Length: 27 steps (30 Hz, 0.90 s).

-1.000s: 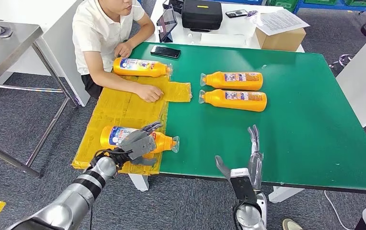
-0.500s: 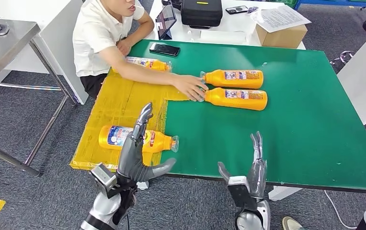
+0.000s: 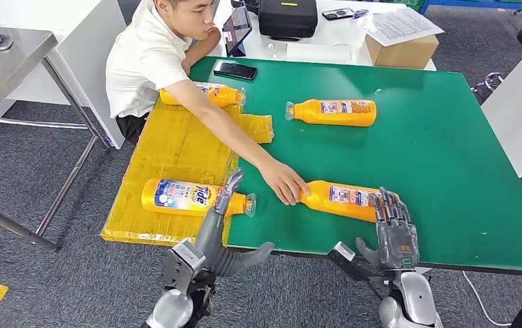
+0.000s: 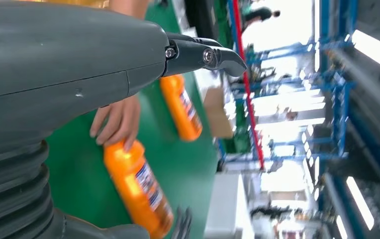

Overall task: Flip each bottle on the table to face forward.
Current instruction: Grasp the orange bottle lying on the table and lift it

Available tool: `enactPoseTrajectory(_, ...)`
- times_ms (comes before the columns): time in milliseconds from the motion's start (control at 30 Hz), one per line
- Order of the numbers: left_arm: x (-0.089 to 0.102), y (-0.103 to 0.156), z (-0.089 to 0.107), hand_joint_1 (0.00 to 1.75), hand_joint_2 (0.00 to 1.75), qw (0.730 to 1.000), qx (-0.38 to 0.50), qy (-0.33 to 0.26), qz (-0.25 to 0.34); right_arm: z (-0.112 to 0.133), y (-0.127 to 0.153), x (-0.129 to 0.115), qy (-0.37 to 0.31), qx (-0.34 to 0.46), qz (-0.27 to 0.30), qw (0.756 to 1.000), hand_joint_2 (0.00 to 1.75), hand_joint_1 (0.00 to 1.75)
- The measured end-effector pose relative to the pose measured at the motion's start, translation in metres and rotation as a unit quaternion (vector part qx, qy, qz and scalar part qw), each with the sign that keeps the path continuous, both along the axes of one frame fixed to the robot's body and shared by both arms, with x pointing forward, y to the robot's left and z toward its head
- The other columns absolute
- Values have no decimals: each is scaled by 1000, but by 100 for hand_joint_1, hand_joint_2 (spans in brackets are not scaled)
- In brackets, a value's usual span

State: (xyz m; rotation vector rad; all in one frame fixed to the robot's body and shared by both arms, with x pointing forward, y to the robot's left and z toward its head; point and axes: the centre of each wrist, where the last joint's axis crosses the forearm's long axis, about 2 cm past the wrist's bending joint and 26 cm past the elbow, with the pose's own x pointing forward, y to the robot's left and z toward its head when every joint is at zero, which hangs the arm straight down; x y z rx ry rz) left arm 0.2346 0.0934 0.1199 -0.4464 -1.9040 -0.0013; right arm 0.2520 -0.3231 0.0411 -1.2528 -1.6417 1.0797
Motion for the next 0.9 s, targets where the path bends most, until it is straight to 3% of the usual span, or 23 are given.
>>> enactPoseTrajectory(367,-7,-13,-9,0,175,999,22,6,-32,-5,-36,19,40,-36,-25,998,175,0)
enactPoseTrajectory(900,-2,-20,-5,0,175,998,28,10,-59,16,-39,73,143,-25,-1,989,175,0)
